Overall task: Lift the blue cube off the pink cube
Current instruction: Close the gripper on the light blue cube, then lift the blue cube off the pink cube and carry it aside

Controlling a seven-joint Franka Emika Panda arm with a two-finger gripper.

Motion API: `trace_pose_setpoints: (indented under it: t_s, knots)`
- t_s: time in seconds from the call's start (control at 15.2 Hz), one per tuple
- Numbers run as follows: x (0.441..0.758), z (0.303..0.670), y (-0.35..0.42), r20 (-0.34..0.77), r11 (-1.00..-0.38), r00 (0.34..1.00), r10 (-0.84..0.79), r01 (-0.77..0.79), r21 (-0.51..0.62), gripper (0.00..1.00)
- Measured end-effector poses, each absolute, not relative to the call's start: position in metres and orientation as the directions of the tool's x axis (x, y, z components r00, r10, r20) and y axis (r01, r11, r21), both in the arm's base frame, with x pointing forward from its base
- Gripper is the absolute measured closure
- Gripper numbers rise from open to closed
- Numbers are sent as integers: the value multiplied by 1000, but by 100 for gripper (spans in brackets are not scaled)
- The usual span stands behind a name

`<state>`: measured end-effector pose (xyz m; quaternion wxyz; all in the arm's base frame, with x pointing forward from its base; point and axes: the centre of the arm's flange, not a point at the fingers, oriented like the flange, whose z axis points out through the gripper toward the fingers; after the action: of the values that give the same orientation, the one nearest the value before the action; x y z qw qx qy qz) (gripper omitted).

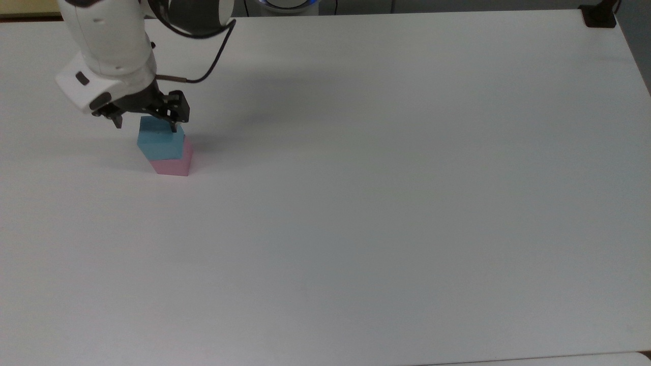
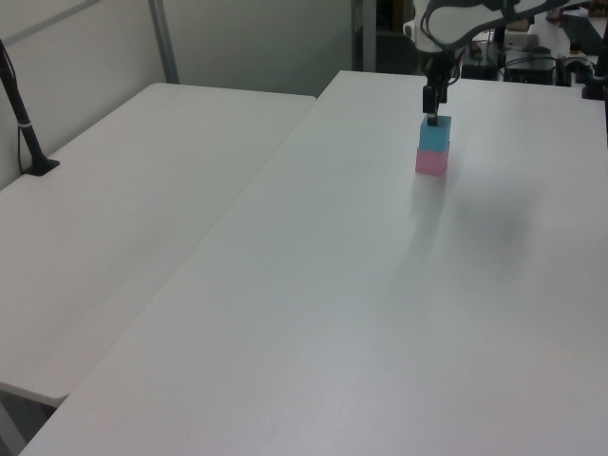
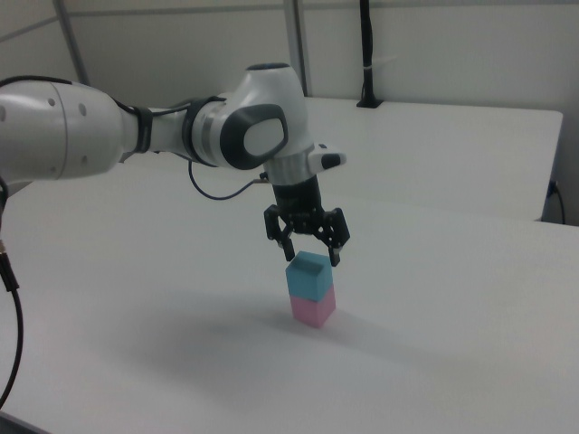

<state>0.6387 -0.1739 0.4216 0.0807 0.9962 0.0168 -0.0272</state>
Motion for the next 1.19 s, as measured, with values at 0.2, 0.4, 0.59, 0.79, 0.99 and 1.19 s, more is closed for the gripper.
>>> trace_pose_setpoints:
  t_s: [0.2,0.4,0.59,0.79,0.99,1.19]
  knots:
    - [643,402,-172,-78,-986,996,34,46,163,1]
    - [644,400,-172,-84,-984,994,66,79,161,11]
    - [644,403,-171,-77,-984,992,99,109,141,37]
    - [646,408,-169,-57,-988,994,95,101,115,40]
    - [655,428,-164,4,-993,997,83,83,84,40]
    - [671,455,-149,91,-993,991,96,89,83,40]
